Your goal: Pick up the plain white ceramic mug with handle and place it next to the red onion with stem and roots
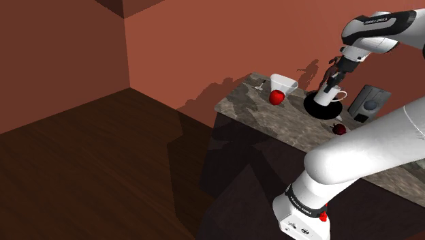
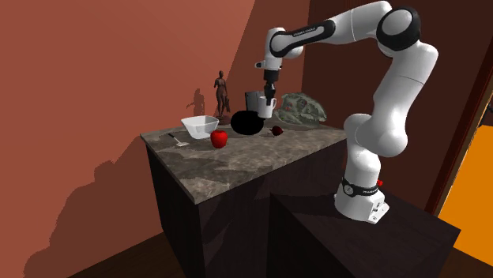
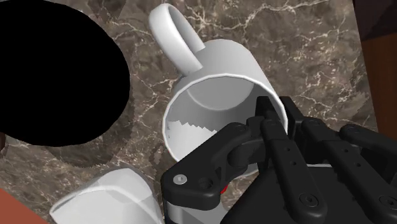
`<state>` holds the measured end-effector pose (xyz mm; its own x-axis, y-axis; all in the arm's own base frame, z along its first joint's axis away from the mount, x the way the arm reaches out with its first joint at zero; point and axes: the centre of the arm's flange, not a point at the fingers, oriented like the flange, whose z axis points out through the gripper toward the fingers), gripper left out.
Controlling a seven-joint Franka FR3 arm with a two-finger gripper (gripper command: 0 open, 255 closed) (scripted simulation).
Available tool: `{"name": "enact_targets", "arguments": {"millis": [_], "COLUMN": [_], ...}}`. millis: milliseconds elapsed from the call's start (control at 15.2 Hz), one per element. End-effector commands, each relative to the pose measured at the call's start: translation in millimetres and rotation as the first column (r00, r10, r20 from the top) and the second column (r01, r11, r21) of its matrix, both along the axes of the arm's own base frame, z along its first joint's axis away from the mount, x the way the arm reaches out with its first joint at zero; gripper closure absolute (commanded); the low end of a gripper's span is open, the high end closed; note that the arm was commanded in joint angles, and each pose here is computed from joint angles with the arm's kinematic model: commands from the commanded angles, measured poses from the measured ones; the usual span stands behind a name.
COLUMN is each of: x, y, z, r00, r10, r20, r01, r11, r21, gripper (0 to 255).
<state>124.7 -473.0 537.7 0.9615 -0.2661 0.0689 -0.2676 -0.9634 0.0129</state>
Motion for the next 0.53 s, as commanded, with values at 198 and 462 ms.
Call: {"name": "enact_targets", "arguments": {"millis": [198,462], "x": [-69.1,-121.5], "y": [-9.1,-15.5], "z": [0.4,0.6], "r00": [1.000,1.000], "r10": [0.001,0.001], "r20": [0.000,0.000], "r01": [-0.001,-0.001], "r11": [1.000,1.000], "r21": [0.000,0.000], "gripper": [255,255]}}
